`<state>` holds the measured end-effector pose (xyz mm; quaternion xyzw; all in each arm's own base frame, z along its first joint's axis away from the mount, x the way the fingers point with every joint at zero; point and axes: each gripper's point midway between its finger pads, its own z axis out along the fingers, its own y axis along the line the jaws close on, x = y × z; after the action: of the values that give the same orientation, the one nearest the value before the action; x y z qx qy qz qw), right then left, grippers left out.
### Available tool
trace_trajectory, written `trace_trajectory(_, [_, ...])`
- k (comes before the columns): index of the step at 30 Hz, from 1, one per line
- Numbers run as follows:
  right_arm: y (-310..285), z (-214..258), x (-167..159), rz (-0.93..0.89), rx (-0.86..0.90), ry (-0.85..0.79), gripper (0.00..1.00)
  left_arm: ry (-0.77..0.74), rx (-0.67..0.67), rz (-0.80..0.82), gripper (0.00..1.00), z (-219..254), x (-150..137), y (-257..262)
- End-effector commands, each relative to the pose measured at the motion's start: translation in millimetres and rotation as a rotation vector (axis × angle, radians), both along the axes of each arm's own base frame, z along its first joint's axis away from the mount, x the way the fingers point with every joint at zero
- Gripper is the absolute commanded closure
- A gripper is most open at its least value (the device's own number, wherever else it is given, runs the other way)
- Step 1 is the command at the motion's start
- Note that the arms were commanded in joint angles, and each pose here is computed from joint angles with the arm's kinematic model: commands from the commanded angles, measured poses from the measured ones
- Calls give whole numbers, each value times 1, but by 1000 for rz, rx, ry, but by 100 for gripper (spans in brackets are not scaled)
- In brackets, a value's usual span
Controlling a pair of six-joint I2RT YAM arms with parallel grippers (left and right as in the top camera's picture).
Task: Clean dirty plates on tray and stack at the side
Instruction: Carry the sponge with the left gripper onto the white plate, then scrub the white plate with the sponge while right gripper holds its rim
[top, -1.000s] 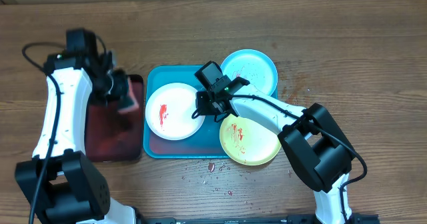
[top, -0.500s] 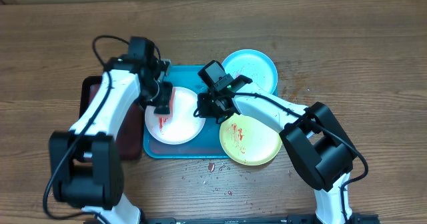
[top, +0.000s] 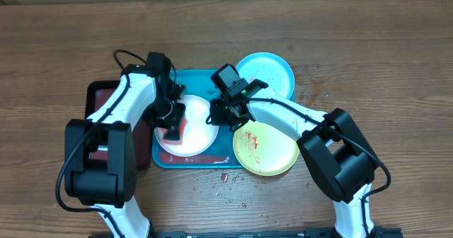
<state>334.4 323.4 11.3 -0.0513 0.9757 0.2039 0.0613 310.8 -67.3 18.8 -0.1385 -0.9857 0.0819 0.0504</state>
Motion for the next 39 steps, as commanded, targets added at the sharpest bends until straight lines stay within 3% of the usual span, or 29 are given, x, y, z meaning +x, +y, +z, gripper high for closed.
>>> trace_trajectory(1, [-5, -7, 0, -13, -8, 13, 96, 51, -289, -168, 96, 4, -19, -54])
trace_trajectory(5, [-5, -7, 0, -13, -8, 14, 96, 0, -233, -99, 96, -1, -2, -49])
trace_trajectory(11, [-5, -7, 0, -13, -9, 14, 96, -285, 189, 326, 96, -11, 73, 17])
trace_trajectory(15, [-6, -8, 1, -16, -16, 10, 96, -390, 425, 521, 96, -1, 82, 61])
trace_trajectory(17, [-6, -8, 1, -17, -18, 8, 96, -370, 458, 514, 96, -1, 75, 65])
trace_trajectory(21, [-6, -8, 2, -17, -17, 6, 96, -194, 401, 348, 96, -9, 40, 48])
trace_trajectory(28, [-5, -7, 3, -17, -12, 1, 96, 65, 60, 31, 96, -10, -15, -17])
trace_trajectory(33, [-5, -7, 3, -17, -12, 1, 96, 56, -3, -48, 96, -9, -17, -39])
trace_trajectory(39, [-5, -7, 3, -17, -12, 2, 96, -109, -68, -46, 96, -11, 21, -63])
